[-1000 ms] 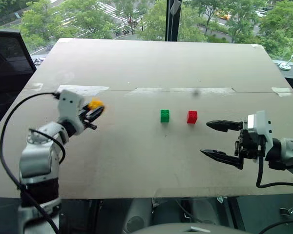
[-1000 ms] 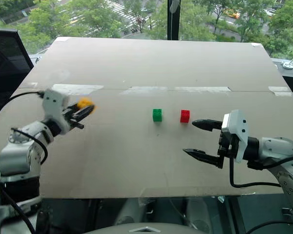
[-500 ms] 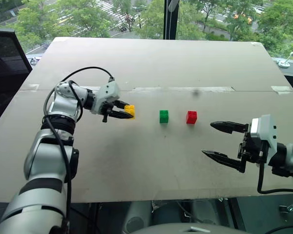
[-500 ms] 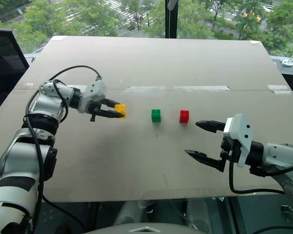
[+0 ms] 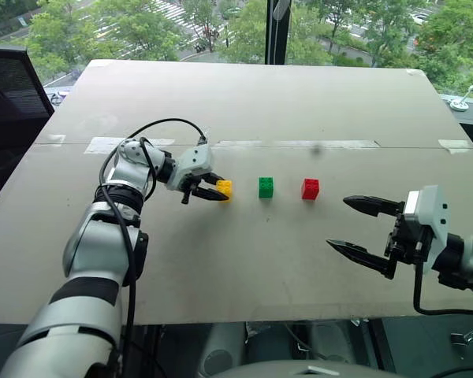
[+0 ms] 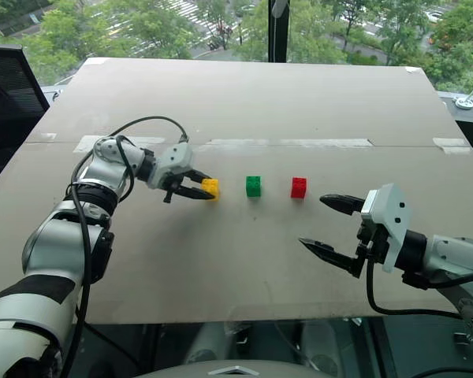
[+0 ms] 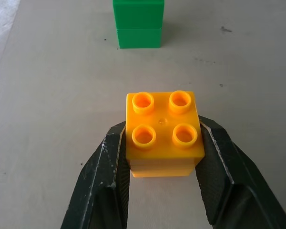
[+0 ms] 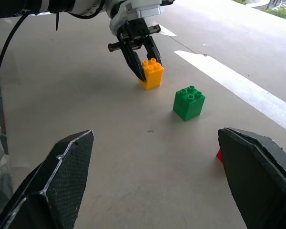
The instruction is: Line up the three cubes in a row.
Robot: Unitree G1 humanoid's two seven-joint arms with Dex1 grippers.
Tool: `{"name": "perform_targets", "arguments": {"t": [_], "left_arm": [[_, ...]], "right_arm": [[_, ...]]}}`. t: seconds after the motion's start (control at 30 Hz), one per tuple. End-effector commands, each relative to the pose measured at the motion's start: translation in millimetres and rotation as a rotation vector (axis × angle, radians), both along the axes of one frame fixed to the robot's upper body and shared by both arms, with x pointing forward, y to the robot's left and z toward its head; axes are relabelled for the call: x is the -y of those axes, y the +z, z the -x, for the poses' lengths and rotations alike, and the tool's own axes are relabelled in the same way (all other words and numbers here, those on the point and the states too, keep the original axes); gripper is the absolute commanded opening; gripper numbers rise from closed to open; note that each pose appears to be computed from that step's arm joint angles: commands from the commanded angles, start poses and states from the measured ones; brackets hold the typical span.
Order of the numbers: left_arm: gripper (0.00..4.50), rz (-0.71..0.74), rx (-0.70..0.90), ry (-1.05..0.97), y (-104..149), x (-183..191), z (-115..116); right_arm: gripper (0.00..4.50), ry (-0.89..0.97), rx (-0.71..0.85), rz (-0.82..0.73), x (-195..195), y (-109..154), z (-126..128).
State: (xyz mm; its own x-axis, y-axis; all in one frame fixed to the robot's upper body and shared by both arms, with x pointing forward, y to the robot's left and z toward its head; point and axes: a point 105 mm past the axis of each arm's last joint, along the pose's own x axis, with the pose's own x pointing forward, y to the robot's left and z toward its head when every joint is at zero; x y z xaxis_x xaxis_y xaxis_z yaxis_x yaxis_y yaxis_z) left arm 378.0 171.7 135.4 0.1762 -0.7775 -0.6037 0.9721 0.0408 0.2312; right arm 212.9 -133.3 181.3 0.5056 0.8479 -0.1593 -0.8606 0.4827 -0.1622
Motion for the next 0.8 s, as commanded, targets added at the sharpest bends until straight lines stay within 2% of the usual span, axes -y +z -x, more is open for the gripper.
{"name": "perform_targets", "arguments": {"t": [0.03, 0.13, 0.27, 0.33, 0.37, 0.57, 0.67, 0.8], "left_arm": [[1.29, -0.004, 0.066, 0.016, 11, 2, -7], [1.29, -0.003, 0.055, 0.017, 9, 2, -7], [3.14, -0.003, 0.037, 0.018, 6, 3, -6], [4.2, 0.011, 0.036, 0.029, 7, 3, -7], [4.45, 0.022, 0.033, 0.032, 9, 2, -7], [4.45, 0.156, 0.071, 0.137, 36, -33, -1], [4.45, 0.216, 0.066, 0.23, 36, -59, 24], [4.45, 0.329, 0.099, 0.468, 36, -68, 72]], "right_arm": [[4.31, 0.005, 0.055, 0.007, -1, 12, 6], [4.31, 0.001, 0.053, 0.008, -1, 12, 7], [4.31, -0.008, 0.048, 0.013, 2, 11, 8], [4.31, -0.009, 0.045, 0.017, 3, 11, 8], [4.31, -0.01, 0.041, 0.019, 4, 11, 8], [4.31, -0.085, 0.025, 0.049, 19, 5, 4], [4.31, -0.169, 0.007, 0.092, 39, -4, 3], [4.31, -0.236, -0.018, 0.124, 62, -11, 6]]}}
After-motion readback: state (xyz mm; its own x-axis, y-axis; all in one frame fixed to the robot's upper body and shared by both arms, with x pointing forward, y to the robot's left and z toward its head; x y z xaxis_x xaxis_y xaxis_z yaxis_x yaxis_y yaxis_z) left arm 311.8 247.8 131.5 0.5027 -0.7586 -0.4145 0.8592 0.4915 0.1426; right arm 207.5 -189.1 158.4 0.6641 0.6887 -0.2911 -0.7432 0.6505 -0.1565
